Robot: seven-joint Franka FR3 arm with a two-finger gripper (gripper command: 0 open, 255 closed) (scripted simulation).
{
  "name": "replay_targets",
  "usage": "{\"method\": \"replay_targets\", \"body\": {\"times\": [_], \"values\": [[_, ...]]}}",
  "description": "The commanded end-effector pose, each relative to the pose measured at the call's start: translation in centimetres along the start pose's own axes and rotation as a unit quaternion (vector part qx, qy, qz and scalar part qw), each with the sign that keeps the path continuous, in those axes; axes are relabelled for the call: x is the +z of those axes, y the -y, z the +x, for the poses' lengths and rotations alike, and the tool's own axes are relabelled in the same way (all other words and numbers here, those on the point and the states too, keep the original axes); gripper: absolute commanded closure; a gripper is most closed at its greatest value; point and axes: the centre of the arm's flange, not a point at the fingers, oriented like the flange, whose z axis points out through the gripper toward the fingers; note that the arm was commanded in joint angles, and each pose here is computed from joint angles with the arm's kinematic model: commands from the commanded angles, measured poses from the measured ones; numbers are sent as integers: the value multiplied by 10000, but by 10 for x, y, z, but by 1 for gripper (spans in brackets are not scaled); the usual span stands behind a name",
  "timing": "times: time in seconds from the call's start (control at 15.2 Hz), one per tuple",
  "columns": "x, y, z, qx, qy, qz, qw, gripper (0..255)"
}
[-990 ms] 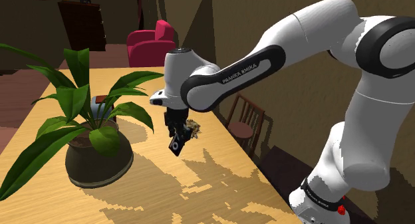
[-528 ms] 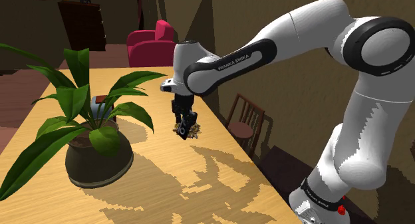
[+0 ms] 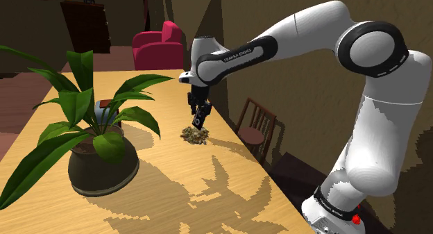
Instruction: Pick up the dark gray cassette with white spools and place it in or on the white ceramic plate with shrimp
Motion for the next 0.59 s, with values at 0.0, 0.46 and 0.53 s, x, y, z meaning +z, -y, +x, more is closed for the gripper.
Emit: {"method": "replay_targets", "body": {"times": [0.0, 0.46, 0.53], "values": [[10, -6, -8, -5, 0, 1, 10000, 255], [47, -6, -8, -5, 0, 1, 10000, 255], [52, -6, -8, -5, 0, 1, 10000, 255]]}}
